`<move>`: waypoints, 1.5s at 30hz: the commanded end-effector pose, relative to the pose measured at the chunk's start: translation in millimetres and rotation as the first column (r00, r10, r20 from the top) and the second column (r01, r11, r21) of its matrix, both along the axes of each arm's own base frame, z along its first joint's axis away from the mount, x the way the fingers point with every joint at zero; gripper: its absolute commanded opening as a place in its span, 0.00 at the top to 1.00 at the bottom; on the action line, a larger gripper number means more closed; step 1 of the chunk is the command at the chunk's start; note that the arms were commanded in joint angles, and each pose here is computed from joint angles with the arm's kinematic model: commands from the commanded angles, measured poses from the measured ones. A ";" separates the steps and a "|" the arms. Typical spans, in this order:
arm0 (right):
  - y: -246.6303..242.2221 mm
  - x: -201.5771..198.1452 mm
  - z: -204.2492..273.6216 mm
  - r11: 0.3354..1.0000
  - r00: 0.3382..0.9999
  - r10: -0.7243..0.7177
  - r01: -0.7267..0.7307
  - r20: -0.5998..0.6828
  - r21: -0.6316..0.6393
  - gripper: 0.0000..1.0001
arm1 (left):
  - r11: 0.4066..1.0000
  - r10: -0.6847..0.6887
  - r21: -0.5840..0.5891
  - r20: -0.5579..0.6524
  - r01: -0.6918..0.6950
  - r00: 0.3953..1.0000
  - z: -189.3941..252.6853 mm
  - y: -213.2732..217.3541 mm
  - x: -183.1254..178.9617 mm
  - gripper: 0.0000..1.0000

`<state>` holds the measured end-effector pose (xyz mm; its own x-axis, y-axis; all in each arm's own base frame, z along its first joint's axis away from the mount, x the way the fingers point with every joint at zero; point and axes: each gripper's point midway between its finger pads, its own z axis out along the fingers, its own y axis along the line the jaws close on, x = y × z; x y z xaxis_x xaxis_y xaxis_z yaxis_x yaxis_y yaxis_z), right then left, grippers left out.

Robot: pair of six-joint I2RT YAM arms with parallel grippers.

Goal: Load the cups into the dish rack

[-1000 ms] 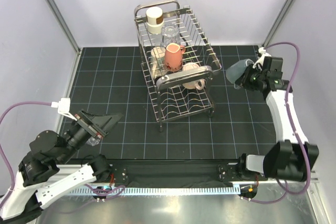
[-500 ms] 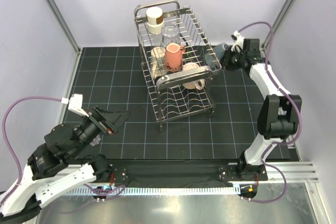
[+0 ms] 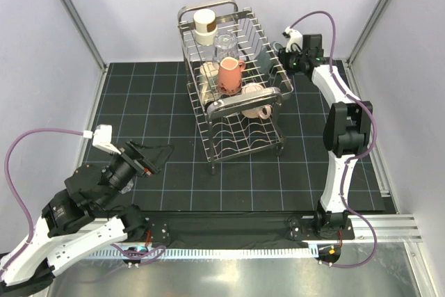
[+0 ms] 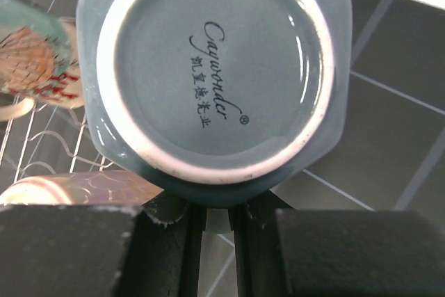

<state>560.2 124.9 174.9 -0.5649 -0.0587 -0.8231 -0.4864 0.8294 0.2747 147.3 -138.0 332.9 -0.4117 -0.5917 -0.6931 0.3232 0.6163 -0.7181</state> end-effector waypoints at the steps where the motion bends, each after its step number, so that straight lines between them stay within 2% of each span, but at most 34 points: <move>1: 43.5 6.0 62.8 0.985 0.963 0.166 -0.171 0.211 0.008 0.96 | 0.999 0.054 -0.012 0.031 -0.053 0.998 4.4 10.2 4.9 0.07; 11: 77.0 -12.0 41.8 0.955 0.944 0.276 -0.290 0.182 0.057 0.96 | 0.996 0.094 0.005 0.045 -0.094 0.995 3.1 21.8 6.2 0.07; 18: 84.9 -16.2 12.3 0.936 0.934 0.340 -0.347 0.112 0.050 0.96 | 0.994 0.108 0.002 0.048 -0.108 0.993 2.5 27.4 5.2 0.06; 28: 91.7 -20.0 -13.3 0.934 0.931 0.358 -0.357 0.074 -0.027 0.96 | 0.993 0.116 -0.001 0.039 -0.116 0.993 1.4 30.1 4.6 0.05; 40: 95.2 -16.5 -19.9 0.944 0.944 0.324 -0.318 0.064 -0.085 0.77 | 0.993 0.122 -0.004 0.030 -0.122 0.992 -0.6 33.2 3.4 0.05; 45: 93.5 -16.7 -16.7 0.946 0.946 0.316 -0.309 0.073 -0.099 0.63 | 0.992 0.125 -0.001 0.030 -0.125 0.992 -0.1 33.2 4.0 0.04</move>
<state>529.8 212.1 105.2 -0.5651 -0.2980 -0.7694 -0.7015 0.6643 0.2579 150.2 -110.5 325.3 -0.3387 -0.6161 -0.7112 0.2721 0.6594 -0.7008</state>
